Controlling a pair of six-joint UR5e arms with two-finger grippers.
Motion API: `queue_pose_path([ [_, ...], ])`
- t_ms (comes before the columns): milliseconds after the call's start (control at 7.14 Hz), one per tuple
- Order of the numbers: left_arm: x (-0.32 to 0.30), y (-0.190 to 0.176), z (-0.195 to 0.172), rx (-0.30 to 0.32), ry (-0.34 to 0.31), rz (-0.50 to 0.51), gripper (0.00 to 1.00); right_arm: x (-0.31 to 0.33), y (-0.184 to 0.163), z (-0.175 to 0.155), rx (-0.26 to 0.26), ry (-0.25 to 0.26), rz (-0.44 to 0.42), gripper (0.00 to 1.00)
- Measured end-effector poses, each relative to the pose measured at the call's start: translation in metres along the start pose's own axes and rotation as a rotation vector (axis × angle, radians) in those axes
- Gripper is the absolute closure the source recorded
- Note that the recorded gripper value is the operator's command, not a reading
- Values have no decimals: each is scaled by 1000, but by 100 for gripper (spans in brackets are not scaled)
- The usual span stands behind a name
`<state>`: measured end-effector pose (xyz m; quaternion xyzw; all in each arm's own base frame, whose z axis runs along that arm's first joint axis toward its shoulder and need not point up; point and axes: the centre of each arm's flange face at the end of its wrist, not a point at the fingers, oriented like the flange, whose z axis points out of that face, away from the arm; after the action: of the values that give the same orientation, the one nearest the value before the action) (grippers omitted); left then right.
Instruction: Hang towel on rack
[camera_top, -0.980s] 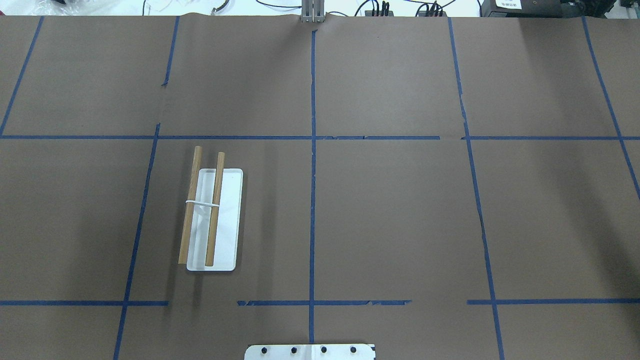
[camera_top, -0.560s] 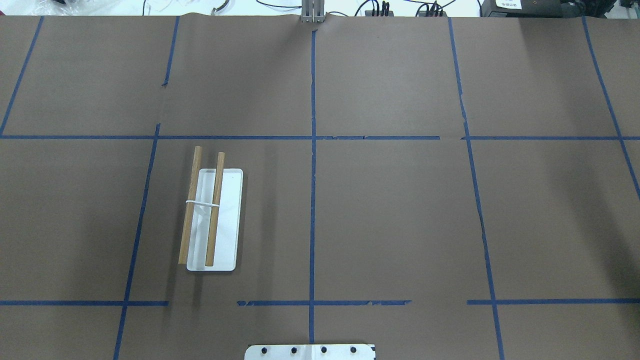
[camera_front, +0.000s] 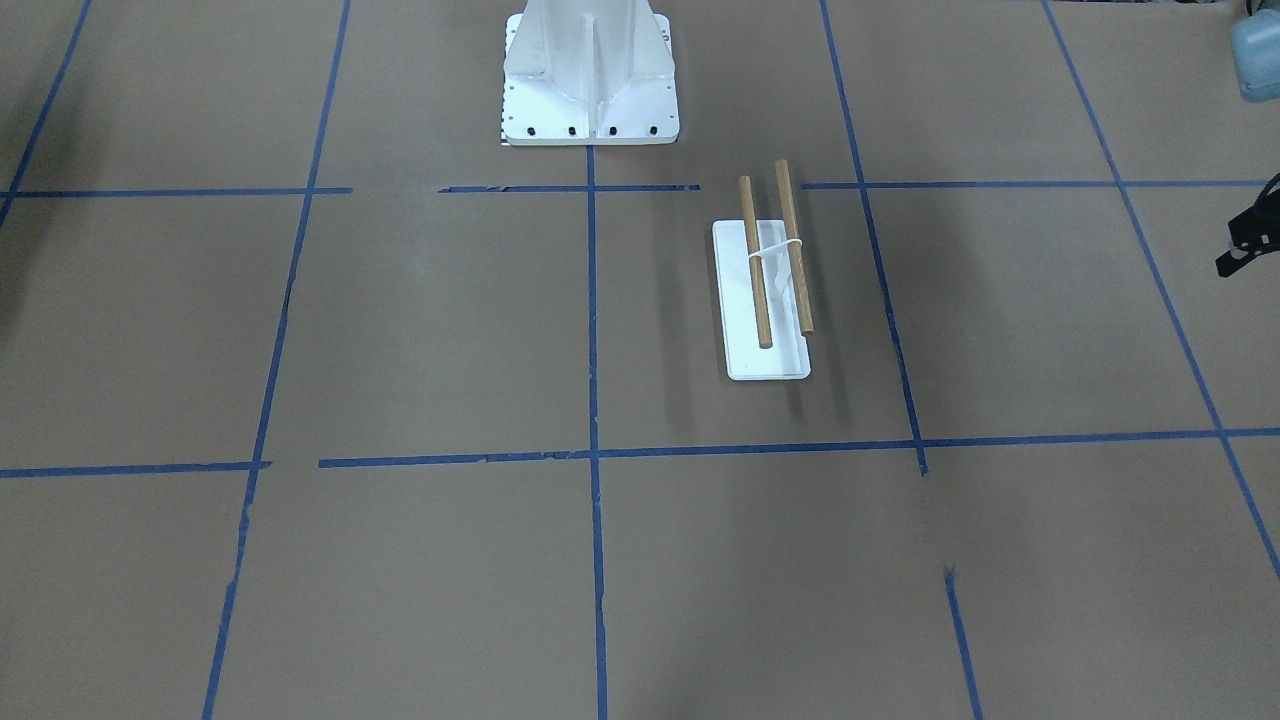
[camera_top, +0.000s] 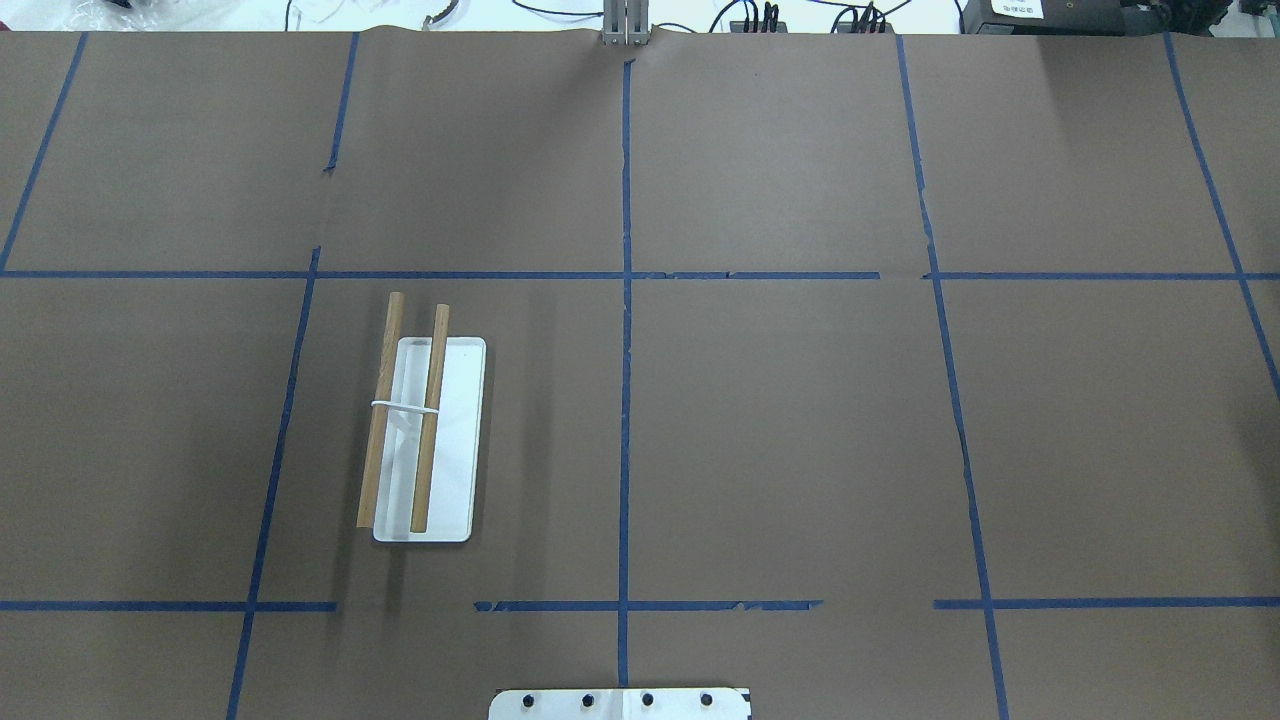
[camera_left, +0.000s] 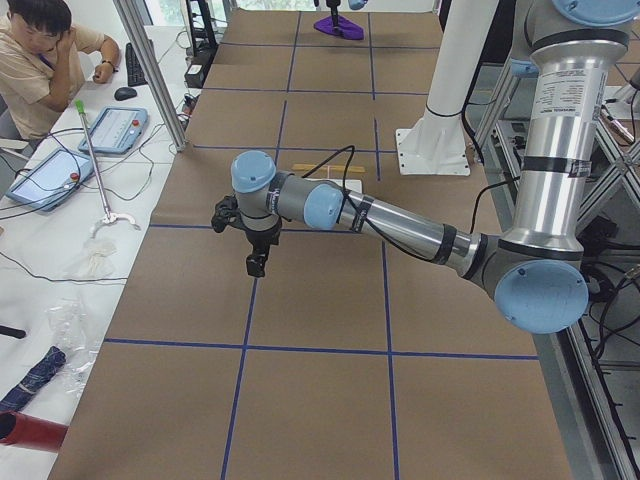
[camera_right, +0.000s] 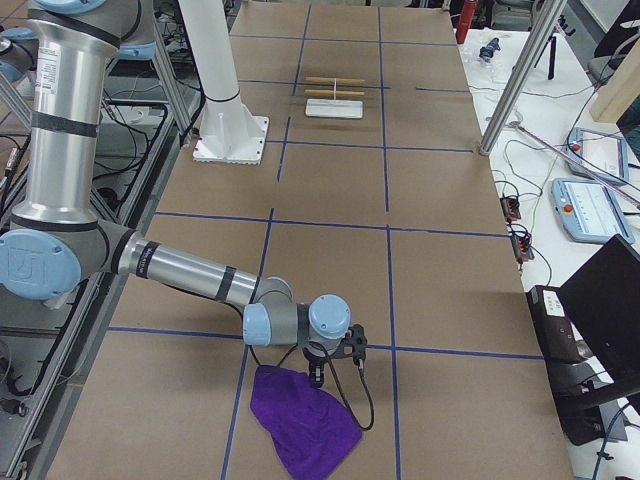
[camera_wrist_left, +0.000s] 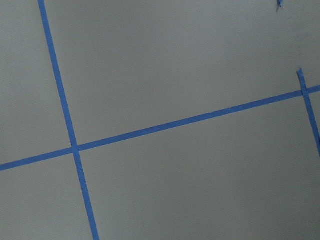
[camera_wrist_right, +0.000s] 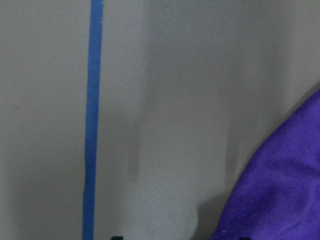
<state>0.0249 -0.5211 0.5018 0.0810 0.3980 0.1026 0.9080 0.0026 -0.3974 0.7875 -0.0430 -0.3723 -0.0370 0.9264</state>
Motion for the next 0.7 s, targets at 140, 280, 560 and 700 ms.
queue_pose_path([
  [140,0,0,0,1,0,0,0,6,4,6,-8,1,28,37],
  [280,0,0,0,1,0,0,0,12,10,11,-18,3,47,80],
  [560,0,1,0,1,0,0,0,18,19,16,-29,4,64,100],
  [700,0,1,0,1,0,0,0,18,19,16,-29,3,61,100],
])
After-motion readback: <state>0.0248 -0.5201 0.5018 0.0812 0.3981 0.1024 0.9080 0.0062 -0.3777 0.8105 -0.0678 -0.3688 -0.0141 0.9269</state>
